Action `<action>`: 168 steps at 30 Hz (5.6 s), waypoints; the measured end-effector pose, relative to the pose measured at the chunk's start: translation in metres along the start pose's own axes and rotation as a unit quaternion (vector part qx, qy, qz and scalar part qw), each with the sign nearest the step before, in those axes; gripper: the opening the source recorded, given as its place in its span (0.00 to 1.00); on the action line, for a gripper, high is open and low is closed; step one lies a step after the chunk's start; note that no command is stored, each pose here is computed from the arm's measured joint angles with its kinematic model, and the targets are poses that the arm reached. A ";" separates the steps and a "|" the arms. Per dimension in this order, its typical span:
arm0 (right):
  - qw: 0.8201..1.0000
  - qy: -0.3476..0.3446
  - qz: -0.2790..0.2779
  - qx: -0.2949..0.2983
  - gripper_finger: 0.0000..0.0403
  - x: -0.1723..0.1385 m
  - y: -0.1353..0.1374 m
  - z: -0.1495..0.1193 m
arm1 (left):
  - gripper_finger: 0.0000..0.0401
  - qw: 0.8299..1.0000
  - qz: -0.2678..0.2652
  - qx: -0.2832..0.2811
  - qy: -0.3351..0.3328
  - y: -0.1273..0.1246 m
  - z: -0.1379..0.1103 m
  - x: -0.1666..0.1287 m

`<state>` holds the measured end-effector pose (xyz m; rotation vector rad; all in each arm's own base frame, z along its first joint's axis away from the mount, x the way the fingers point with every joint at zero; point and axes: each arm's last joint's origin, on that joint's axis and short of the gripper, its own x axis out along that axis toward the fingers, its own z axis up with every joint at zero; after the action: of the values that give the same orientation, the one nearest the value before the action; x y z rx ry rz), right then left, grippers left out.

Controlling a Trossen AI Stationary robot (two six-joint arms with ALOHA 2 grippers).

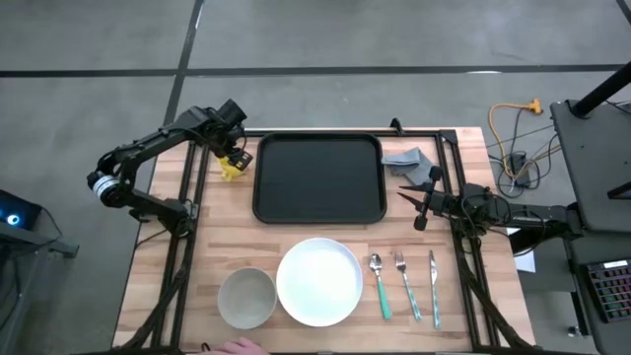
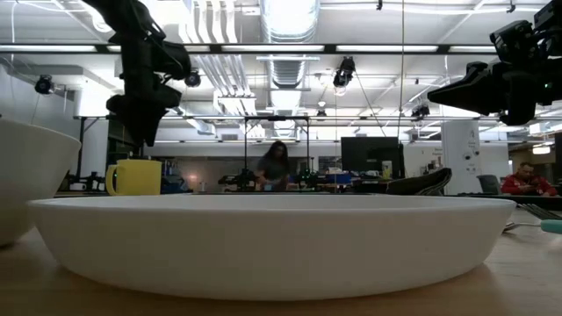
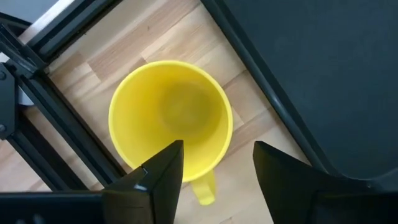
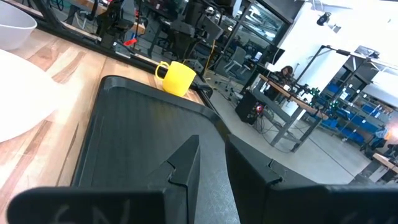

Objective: Set up tray
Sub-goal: Put the yellow mug on the black serving tray

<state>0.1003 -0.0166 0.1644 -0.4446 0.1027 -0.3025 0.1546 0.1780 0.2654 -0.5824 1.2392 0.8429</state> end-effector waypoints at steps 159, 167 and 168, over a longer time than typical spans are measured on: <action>1.000 0.000 0.000 0.000 0.17 0.000 0.000 0.000 | 0.00 0.971 0.018 0.235 0.029 -0.087 0.126 0.044; 1.000 0.000 0.000 0.000 0.17 0.000 0.000 0.000 | 0.00 0.969 0.018 0.245 0.029 -0.087 0.126 0.045; 1.000 0.000 0.000 0.000 0.17 0.000 0.000 0.000 | 0.00 0.969 0.018 0.244 0.029 -0.087 0.127 0.044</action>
<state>0.1003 -0.0167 0.1645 -0.4442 0.1024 -0.3030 0.3019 0.2371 0.2489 -0.1866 1.4505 0.5203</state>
